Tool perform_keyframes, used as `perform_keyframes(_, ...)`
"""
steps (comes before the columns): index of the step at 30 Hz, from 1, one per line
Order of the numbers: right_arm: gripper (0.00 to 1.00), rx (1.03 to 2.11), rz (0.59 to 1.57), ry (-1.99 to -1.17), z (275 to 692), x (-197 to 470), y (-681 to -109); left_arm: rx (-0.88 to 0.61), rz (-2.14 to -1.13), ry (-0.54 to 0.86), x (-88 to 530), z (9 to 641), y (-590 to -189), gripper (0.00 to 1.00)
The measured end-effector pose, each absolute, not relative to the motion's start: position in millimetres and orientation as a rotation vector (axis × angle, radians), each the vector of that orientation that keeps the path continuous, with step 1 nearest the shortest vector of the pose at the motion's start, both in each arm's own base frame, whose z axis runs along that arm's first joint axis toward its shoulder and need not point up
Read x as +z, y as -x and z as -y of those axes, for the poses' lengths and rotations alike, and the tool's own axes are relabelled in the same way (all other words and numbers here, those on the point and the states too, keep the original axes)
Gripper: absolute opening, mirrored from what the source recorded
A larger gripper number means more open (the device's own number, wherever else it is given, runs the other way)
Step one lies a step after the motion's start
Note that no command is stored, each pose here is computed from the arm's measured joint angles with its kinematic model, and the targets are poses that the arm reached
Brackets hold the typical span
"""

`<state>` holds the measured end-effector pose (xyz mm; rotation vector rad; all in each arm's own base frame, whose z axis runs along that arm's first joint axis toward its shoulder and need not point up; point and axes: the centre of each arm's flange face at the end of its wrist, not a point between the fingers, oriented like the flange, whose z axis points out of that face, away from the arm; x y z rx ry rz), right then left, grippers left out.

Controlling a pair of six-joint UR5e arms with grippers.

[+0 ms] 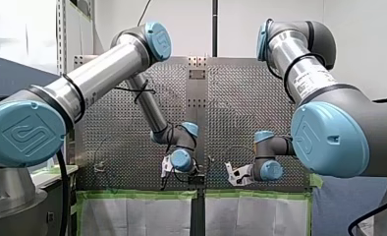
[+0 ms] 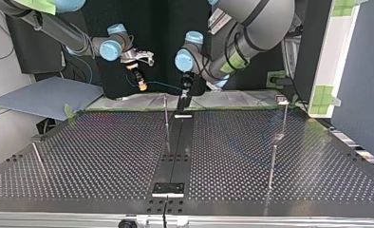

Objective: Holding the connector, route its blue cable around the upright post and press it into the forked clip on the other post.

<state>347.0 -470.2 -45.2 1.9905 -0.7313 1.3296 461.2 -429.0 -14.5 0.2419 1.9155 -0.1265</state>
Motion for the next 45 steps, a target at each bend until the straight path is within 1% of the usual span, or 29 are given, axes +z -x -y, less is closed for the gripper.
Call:
perform_keyframes(12,0.0,1.339,0.724,-1.992,469.9,-44.9,-348.1,-0.123,-1.95,-0.22,-31.1,421.5,-475.5,1.0)
perform_keyframes(20,0.0,1.343,0.722,-1.993,469.7,-44.8,-348.3,-0.129,-1.946,-0.195,-31.9,422.2,-479.0,1.0)
perform_keyframes(28,0.0,1.346,0.719,-1.994,469.6,-44.7,-348.7,-0.117,-1.94,-0.221,-31.4,425.6,-476.3,1.0)
perform_keyframes(29,0.0,1.346,0.719,-1.994,469.7,-44.7,-348.8,-0.112,-1.938,-0.228,-31.3,426.5,-475.5,0.83)
perform_keyframes(30,0.0,1.346,0.719,-1.994,469.7,-44.7,-348.8,-0.108,-1.936,-0.232,-31.2,427.1,-474.9,0.83)
perform_keyframes(32,0.0,1.346,0.72,-1.994,469.6,-44.7,-348.7,-0.101,-1.928,-0.245,-30.8,429.5,-473.7,0.34)
perform_keyframes(33,0.0,1.347,0.719,-1.994,469.7,-44.7,-348.8,-0.101,-1.923,-0.252,-30.6,430.9,-473.2,0.34)
perform_keyframes(34,0.0,1.347,0.72,-1.994,469.7,-44.7,-348.7,-0.101,-1.918,-0.26,-30.4,432.5,-472.5,0.2)
perform_keyframes(35,0.0,1.347,0.72,-1.994,469.8,-44.7,-348.6,-0.102,-1.91,-0.27,-30.0,434.6,-471.9,0.04)
perform_keyframes(36,0.0,1.346,0.72,-1.994,470.0,-44.6,-348.4,-0.102,-1.905,-0.277,-29.8,436.0,-471.5,0.04)
perform_keyframes(37,0.0,1.346,0.72,-1.993,470.3,-44.6,-348.1,-0.102,-1.901,-0.282,-29.6,437.1,-471.2,0.0)
perform_keyframes(45,0.0,1.345,0.732,-1.984,474.1,-44.2,-344.1,-0.09,-1.89,-0.294,-29.1,439.5,-469.7,0.0)
